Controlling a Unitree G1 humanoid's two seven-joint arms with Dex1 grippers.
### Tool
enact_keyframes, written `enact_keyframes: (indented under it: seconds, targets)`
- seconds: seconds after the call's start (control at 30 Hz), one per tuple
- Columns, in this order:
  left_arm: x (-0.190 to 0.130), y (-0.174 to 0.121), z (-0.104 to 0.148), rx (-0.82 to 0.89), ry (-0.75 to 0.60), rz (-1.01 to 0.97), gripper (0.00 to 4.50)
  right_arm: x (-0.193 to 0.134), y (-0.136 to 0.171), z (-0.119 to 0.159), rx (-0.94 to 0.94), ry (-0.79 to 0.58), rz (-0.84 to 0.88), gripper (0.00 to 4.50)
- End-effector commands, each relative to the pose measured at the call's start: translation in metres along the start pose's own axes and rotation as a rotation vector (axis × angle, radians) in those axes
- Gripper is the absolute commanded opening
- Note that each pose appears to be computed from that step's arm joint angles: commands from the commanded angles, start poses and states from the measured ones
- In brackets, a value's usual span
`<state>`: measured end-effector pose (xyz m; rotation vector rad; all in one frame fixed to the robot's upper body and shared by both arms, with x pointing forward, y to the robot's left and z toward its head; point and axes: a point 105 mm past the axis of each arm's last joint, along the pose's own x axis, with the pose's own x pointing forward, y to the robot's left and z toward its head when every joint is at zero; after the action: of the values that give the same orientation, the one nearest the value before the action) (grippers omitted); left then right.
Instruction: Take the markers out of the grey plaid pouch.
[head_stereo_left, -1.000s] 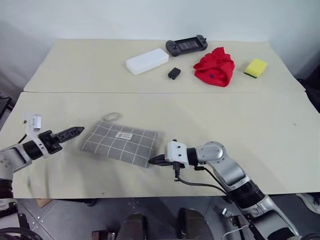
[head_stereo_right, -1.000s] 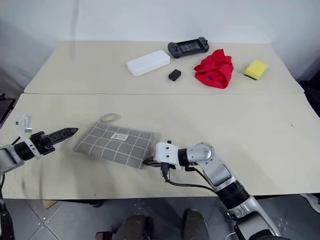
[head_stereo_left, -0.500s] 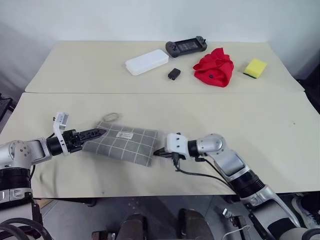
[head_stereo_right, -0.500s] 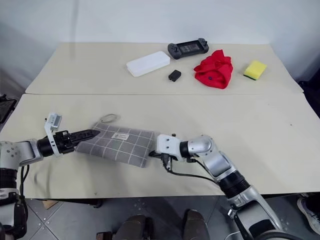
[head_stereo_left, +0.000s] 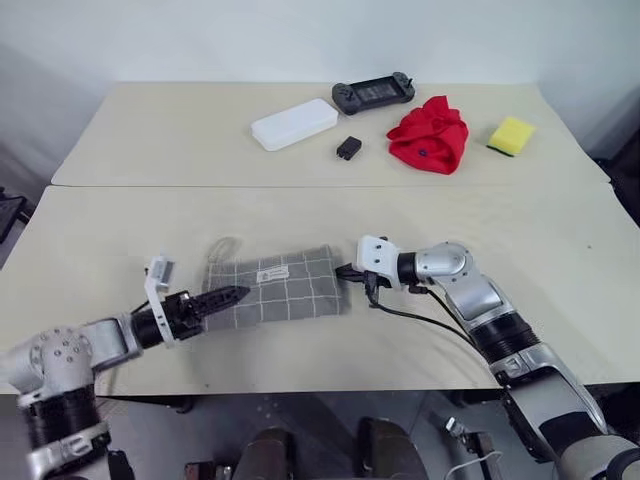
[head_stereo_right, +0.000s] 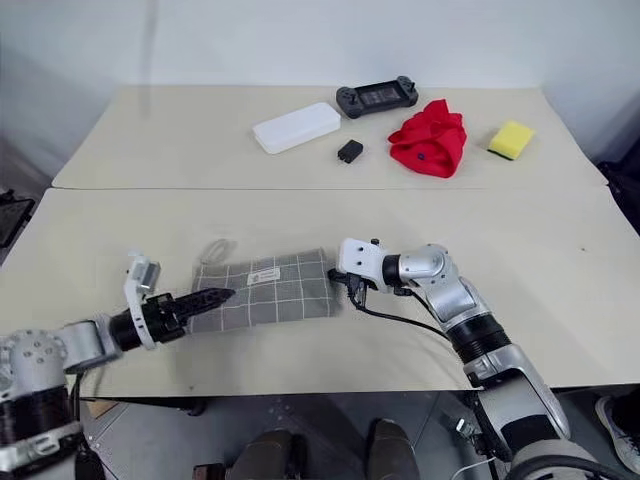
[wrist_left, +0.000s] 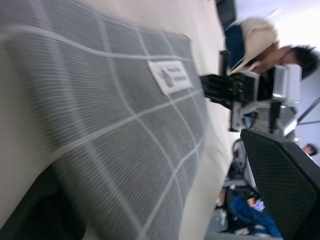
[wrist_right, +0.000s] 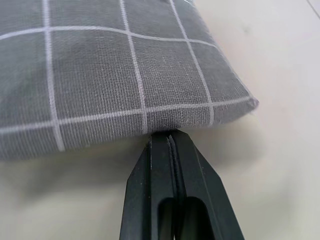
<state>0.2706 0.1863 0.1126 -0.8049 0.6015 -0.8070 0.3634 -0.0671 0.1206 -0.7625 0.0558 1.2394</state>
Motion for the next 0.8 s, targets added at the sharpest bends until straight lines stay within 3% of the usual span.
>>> enact_keyframes:
  seconds: [0.03, 0.17, 0.3, 0.5, 0.8]
  targets:
    - [0.011, 0.003, -0.025, -0.065, 0.032, 0.033, 4.50, -0.021, -0.021, -0.017, -0.030, 0.096, -0.067, 0.01]
    - [0.013, -0.007, -0.036, -0.059, 0.012, 0.015, 4.50, -0.047, -0.035, -0.028, -0.045, 0.172, -0.085, 0.01]
    - [-0.006, 0.007, -0.034, -0.089, -0.039, 0.103, 4.50, -0.054, -0.046, -0.015, -0.028, 0.097, -0.131, 0.01]
    - [-0.007, 0.008, -0.035, -0.113, -0.034, 0.101, 4.50, -0.019, -0.029, 0.015, 0.021, -0.035, -0.081, 0.01]
    - [0.000, 0.009, -0.031, -0.118, -0.029, 0.103, 4.50, 0.010, 0.002, 0.024, 0.016, -0.052, 0.040, 0.01]
